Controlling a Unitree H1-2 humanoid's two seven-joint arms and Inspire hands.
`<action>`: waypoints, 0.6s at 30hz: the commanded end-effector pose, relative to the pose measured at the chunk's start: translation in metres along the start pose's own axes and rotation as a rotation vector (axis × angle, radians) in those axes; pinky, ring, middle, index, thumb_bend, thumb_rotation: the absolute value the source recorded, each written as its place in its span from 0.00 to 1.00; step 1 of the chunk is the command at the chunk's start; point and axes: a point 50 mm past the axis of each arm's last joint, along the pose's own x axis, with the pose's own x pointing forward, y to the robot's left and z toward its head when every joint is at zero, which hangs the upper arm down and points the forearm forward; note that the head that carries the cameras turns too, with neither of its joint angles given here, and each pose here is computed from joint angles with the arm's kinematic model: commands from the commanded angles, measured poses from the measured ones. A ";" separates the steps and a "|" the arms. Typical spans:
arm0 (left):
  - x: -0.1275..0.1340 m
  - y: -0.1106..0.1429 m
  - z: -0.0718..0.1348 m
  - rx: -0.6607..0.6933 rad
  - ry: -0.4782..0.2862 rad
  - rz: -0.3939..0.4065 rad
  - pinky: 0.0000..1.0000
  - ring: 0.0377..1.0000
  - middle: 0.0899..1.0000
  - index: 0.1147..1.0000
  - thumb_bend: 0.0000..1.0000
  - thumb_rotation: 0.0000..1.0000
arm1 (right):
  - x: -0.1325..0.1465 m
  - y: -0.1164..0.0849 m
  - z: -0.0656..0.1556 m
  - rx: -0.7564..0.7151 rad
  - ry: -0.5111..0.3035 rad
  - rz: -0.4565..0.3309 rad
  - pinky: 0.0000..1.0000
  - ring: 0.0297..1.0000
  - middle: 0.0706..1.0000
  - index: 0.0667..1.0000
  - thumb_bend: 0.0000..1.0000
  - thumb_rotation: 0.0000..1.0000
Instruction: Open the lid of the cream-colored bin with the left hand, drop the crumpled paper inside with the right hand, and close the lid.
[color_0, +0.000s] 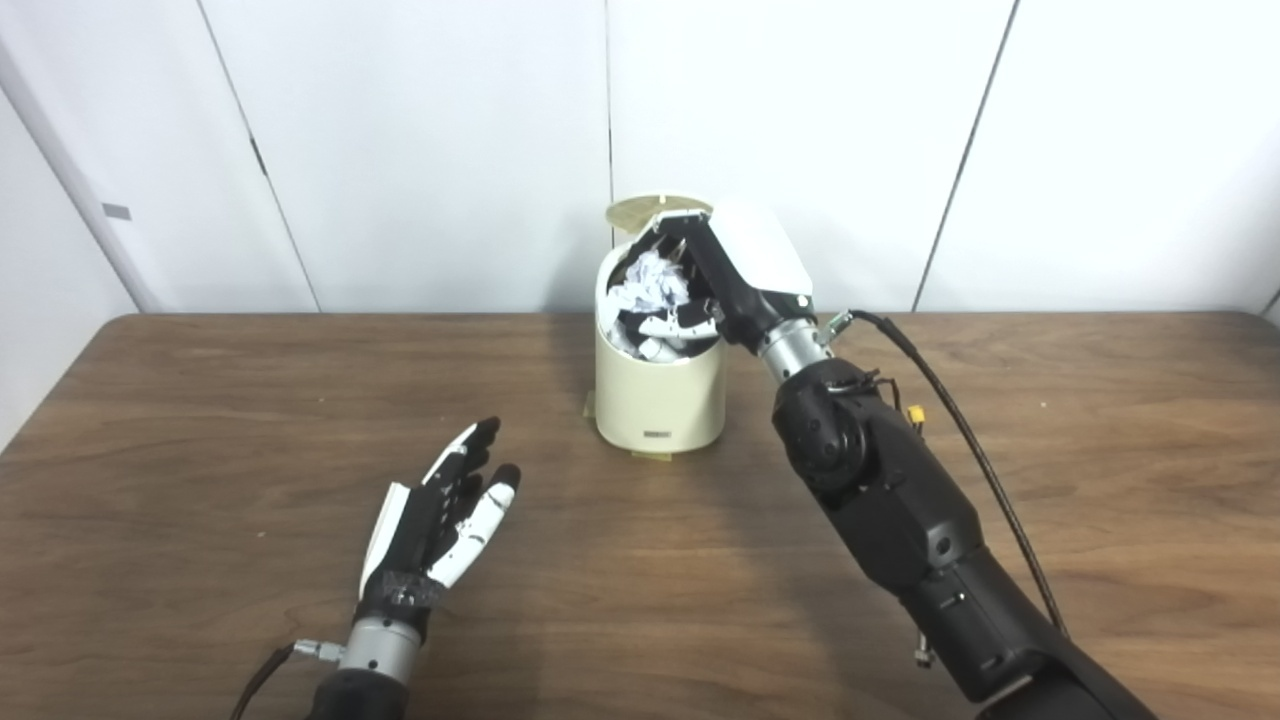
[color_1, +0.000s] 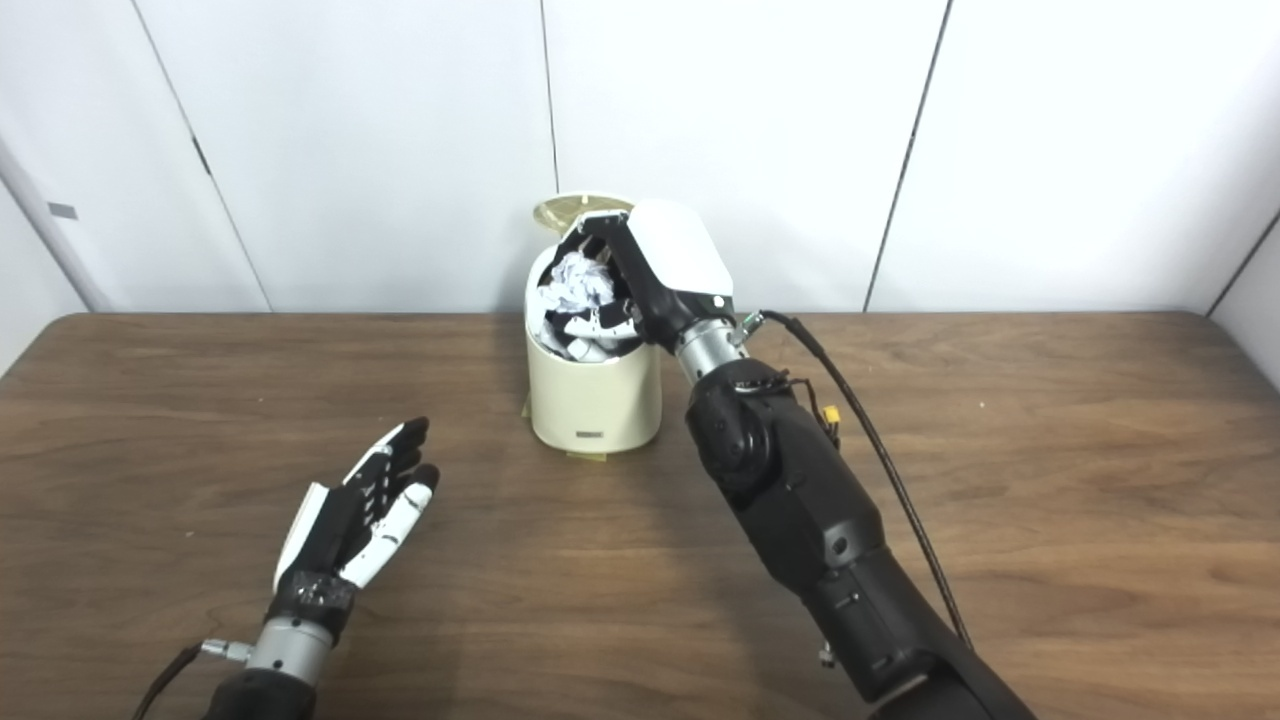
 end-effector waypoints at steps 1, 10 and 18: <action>0.000 -0.001 0.005 0.002 -0.002 0.005 0.88 0.91 0.91 0.94 0.49 0.66 | 0.016 -0.019 0.010 -0.011 -0.033 -0.038 0.35 0.38 0.47 0.53 0.49 0.00; 0.003 0.002 0.009 0.002 -0.013 0.007 0.87 0.91 0.90 0.94 0.49 0.64 | 0.013 -0.020 0.005 -0.061 0.023 0.000 0.42 0.47 0.55 0.49 0.52 0.06; 0.000 0.004 0.006 0.014 -0.004 -0.002 0.87 0.91 0.91 0.94 0.50 0.66 | 0.010 -0.023 0.006 -0.073 0.025 0.000 0.47 0.58 0.65 0.62 0.83 0.01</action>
